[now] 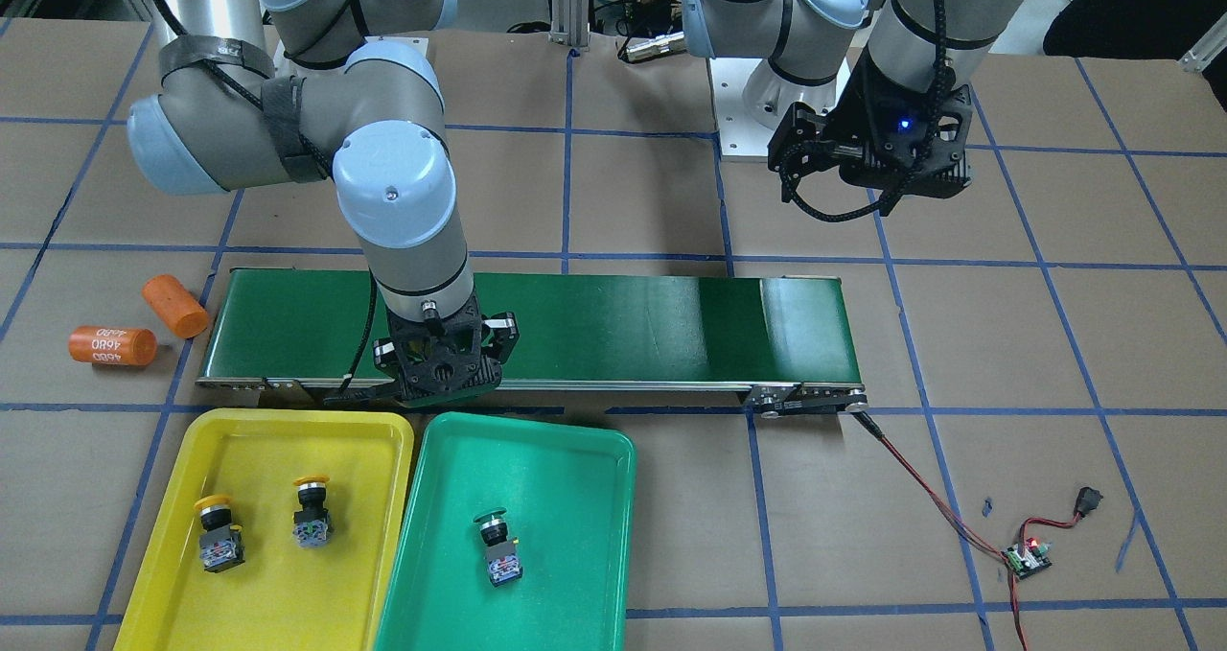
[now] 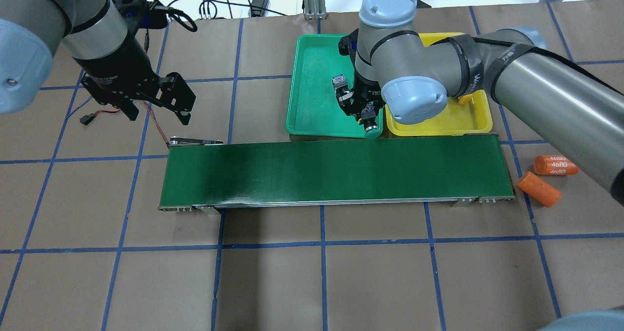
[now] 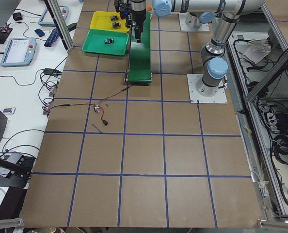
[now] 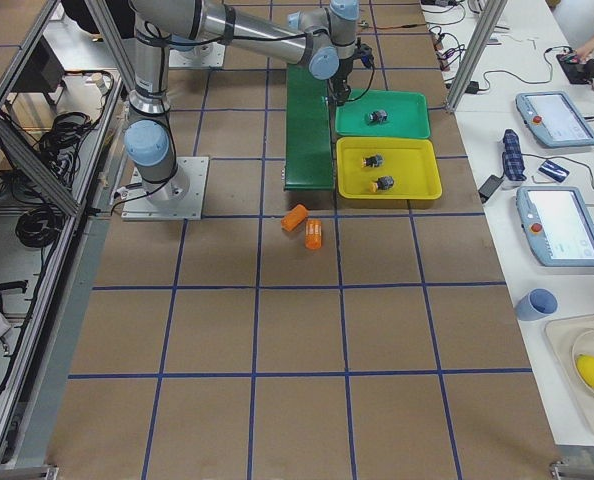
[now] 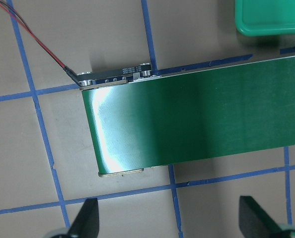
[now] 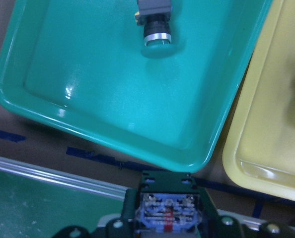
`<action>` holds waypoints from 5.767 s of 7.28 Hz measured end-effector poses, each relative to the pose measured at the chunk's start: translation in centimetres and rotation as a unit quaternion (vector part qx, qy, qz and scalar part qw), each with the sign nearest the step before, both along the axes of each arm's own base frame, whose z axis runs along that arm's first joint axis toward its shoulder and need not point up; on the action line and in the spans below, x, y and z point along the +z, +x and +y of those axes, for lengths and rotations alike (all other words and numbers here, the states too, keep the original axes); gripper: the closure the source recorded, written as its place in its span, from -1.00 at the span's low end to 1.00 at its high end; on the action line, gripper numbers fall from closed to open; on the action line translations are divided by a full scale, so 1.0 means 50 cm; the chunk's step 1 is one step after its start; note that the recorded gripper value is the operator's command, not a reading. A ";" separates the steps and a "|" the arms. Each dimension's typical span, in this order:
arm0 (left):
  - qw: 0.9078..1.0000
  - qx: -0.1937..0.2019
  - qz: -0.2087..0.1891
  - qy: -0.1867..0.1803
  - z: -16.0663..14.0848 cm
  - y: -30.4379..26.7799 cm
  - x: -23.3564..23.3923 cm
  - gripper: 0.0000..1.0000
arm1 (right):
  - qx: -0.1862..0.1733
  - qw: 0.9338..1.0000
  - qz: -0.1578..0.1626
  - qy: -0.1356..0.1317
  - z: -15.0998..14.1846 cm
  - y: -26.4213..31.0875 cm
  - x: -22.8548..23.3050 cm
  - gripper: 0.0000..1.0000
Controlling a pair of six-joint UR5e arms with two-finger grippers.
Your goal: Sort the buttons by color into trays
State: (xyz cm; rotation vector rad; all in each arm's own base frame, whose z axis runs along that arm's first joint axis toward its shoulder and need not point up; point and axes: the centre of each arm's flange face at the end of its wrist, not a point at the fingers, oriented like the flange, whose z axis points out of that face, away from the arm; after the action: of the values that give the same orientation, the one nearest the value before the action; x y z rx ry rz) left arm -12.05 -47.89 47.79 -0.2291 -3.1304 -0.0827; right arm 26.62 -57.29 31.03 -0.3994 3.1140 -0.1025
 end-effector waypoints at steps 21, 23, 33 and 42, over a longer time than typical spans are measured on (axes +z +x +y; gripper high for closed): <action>1.000 0.000 0.000 -0.004 0.002 0.000 0.005 -1.00 | -0.019 0.998 -0.024 -0.049 -0.154 0.079 0.154 -1.00; 1.000 0.000 0.000 -0.005 0.004 0.000 0.008 -1.00 | -0.035 0.999 -0.013 -0.026 -0.101 0.021 0.249 -1.00; 1.000 0.001 0.000 -0.006 0.005 0.000 0.010 -1.00 | -0.066 0.998 0.005 -0.010 0.235 -0.149 0.342 -1.00; 1.000 0.001 0.001 -0.006 0.004 0.000 0.009 -1.00 | -0.078 0.997 -0.002 -0.004 0.234 -0.151 0.347 -1.00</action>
State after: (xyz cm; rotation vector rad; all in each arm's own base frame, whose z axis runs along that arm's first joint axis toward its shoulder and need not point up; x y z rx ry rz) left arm -12.07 -47.67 48.25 -0.2275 -3.1307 -0.0631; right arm 19.05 -45.58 48.37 -0.1552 3.1372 -0.1140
